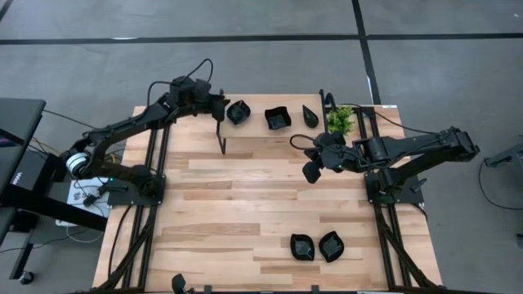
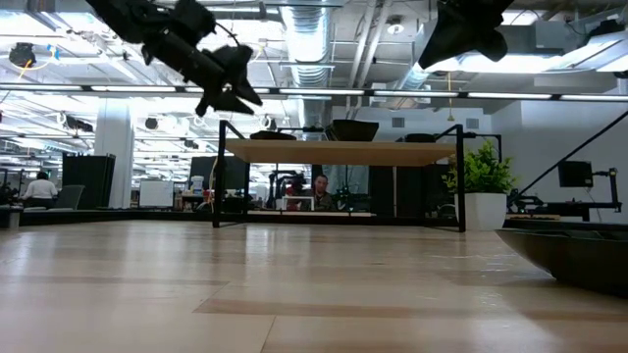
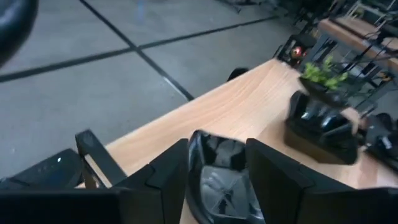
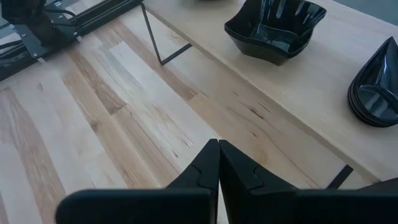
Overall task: Pick & Place Mini shaped plates
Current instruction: Stack the black leaf shaped plate on top of the black leaf shaped plate on the shelf
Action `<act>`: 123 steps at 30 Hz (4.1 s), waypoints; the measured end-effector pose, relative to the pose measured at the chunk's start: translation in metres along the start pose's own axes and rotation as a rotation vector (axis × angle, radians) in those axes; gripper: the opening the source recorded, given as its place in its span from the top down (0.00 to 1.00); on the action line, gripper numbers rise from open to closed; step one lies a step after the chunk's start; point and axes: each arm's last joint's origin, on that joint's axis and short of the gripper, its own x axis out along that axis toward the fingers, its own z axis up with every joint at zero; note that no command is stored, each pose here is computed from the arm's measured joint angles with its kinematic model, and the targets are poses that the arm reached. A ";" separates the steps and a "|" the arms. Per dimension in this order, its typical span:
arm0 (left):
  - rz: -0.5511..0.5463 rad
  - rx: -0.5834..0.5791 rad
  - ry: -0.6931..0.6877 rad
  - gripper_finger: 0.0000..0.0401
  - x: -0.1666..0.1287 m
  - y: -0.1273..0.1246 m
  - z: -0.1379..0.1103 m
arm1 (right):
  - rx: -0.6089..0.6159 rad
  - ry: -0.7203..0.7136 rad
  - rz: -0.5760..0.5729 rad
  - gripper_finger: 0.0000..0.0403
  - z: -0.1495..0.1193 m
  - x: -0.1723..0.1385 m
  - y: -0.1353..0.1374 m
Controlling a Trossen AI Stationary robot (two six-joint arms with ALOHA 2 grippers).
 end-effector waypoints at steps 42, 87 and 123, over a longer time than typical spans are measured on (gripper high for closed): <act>-0.583 -0.146 0.169 0.63 -0.140 -0.204 -0.168 | 0.212 0.316 0.146 1.00 -0.125 -0.060 0.082; -0.608 -0.120 0.138 0.63 -0.143 -0.206 -0.167 | 0.168 0.734 -0.068 0.75 -0.184 -0.068 0.088; -0.614 -0.137 0.135 0.63 -0.143 -0.207 -0.166 | 0.072 0.925 -0.037 0.69 -0.225 -0.003 0.079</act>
